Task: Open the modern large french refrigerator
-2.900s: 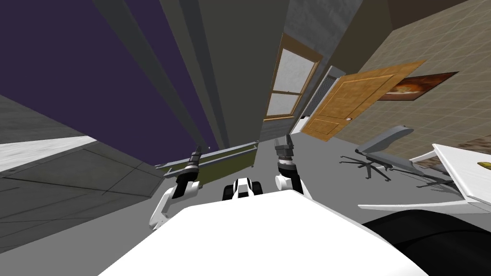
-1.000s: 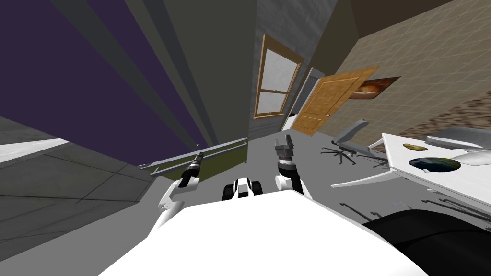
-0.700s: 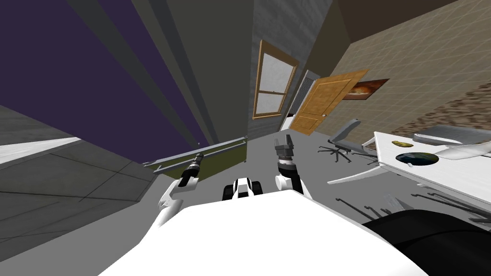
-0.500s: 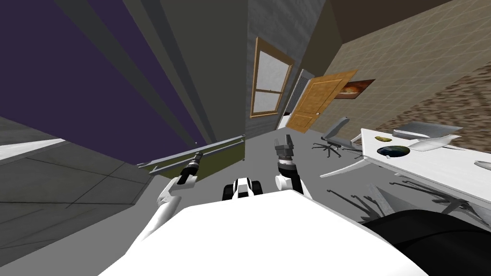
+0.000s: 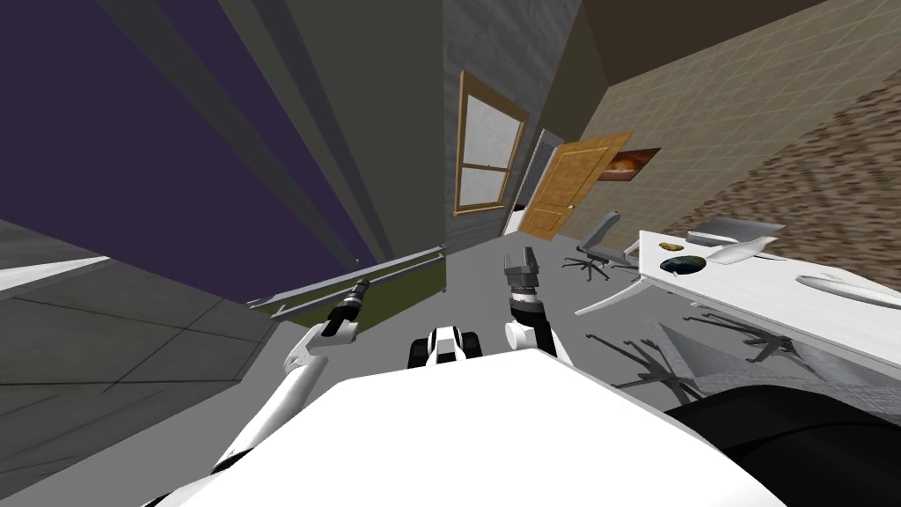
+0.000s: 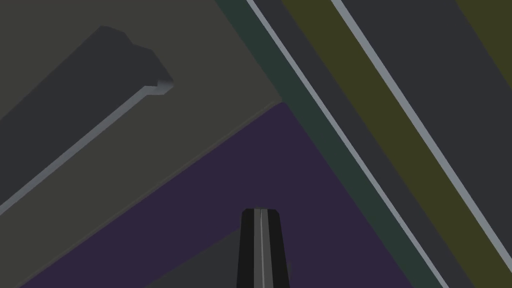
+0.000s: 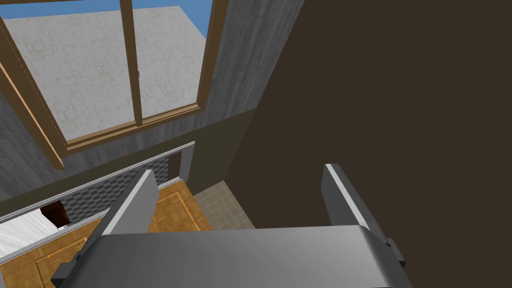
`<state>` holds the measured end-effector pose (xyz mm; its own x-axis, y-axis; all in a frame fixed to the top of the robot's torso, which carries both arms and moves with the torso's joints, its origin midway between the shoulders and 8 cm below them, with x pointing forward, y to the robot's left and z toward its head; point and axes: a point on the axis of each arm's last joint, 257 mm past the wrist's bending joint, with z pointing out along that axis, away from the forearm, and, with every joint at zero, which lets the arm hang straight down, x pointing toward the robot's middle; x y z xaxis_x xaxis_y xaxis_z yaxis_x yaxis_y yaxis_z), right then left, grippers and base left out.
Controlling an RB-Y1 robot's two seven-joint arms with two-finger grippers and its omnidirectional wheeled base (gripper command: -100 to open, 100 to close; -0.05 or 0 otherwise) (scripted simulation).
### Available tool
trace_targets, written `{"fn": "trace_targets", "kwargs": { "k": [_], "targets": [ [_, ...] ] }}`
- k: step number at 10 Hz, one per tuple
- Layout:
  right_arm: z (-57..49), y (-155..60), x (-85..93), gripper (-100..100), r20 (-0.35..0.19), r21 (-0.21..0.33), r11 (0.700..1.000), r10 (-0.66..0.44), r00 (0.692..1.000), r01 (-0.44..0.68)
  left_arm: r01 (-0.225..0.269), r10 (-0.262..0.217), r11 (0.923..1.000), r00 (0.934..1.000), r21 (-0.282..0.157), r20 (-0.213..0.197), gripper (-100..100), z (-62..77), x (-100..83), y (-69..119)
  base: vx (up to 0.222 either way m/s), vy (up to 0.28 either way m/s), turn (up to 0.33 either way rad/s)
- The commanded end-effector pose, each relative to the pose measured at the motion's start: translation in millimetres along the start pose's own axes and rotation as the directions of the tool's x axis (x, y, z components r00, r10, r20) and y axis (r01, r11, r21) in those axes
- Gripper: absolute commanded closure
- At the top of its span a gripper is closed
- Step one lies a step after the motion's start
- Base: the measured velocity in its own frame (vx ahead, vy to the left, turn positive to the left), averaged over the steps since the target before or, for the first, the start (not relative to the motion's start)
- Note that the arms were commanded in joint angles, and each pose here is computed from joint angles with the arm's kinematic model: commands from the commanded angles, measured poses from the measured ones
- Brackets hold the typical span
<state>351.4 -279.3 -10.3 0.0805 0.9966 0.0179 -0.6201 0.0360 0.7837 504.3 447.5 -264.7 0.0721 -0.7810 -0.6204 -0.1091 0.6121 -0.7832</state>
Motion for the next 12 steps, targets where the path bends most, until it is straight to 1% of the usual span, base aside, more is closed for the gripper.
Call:
{"fn": "trace_targets", "kwargs": {
  "k": [1, 2, 3, 4, 5, 6, 7, 8, 9, 10, 11, 12],
  "targets": [
    [0.0, 0, 0.0, 0, 0.000, 0.000, 1.000, 0.000, 1.000, 0.000, -0.007, 0.007, 0.9989, 0.9999, -0.046, -0.010, 100, -4.2, -0.3, 27.9, -0.050, -0.019, 0.030],
    [-0.1, 0, 0.0, 0, 0.000, 0.000, 1.000, 0.000, 1.000, 0.000, 0.019, -0.019, 0.9996, 0.9998, 0.021, -0.001, 100, 12.6, -15.5, 5.5, -0.156, -0.004, -0.302],
    [0.1, 0, 0.1, 0, 0.000, 0.000, 1.000, 0.000, 1.000, 0.000, -0.009, 0.009, 1.0000, 1.0000, -0.003, -0.001, 100, 11.9, -26.2, 20.5, -0.183, -0.012, -0.156],
    [0.0, 0, 0.0, 0, 0.000, 0.000, 1.000, 0.000, 1.000, 0.000, -0.011, 0.011, 0.9990, 0.9999, -0.044, -0.006, 100, 7.2, -24.4, 40.7, -0.101, -0.028, 0.046],
    [-0.1, 0, 0.0, 0, 0.000, 0.000, 1.000, 0.000, 1.000, 0.000, -0.011, 0.010, 0.9982, 0.9999, -0.058, -0.008, 100, 5.2, -23.4, 47.8, -0.035, -0.017, 0.035],
    [-0.1, 0, -0.1, 0, 0.000, 0.000, 1.000, 0.000, 1.000, 0.000, 0.000, 0.000, 1.0000, 1.0000, 0.008, 0.008, 100, 21.2, -48.2, 26.4, -0.169, -0.027, -0.274],
    [0.1, 0, 0.1, 0, 0.000, 0.000, 1.000, 0.000, 1.000, 0.000, -0.016, 0.017, 0.9998, 0.9998, -0.012, 0.012, 100, 20.9, -57.0, 36.1, -0.192, -0.036, -0.170],
    [0.0, 0, 0.0, 0, 0.000, 0.000, 1.000, 0.000, 1.000, 0.000, -0.016, 0.016, 0.9985, 0.9998, -0.053, 0.009, 100, 15.3, -55.6, 56.2, -0.093, -0.018, 0.031],
    [-0.1, 0, -0.1, 0, 0.000, 0.000, 1.000, 0.000, 1.000, 0.000, -0.016, 0.016, 0.9976, 0.9998, -0.068, 0.008, 100, 13.2, -55.1, 63.1, -0.020, 0.002, 0.031],
    [-0.1, 0, -0.1, 0, 0.000, 0.000, 1.000, 0.000, 1.000, 0.000, 0.001, -0.001, 1.0000, 0.9996, -0.003, 0.029, 100, 28.5, -79.9, 39.3, -0.149, -0.029, -0.251],
    [0.0, 0, 0.0, 0, 0.000, 0.000, 1.000, 0.000, 1.000, 0.000, -0.023, 0.023, 0.9997, 0.9990, -0.001, 0.038, 100, 30.0, -94.6, 39.5, -0.196, -0.036, -0.172],
    [0.0, 0, 0.0, 0, 0.000, 0.000, 1.000, 0.000, 1.000, 0.000, -0.022, 0.024, 0.9993, 0.9990, -0.030, 0.037, 100, 26.0, -94.6, 53.0, -0.098, -0.015, 0.010]
  ]
}}
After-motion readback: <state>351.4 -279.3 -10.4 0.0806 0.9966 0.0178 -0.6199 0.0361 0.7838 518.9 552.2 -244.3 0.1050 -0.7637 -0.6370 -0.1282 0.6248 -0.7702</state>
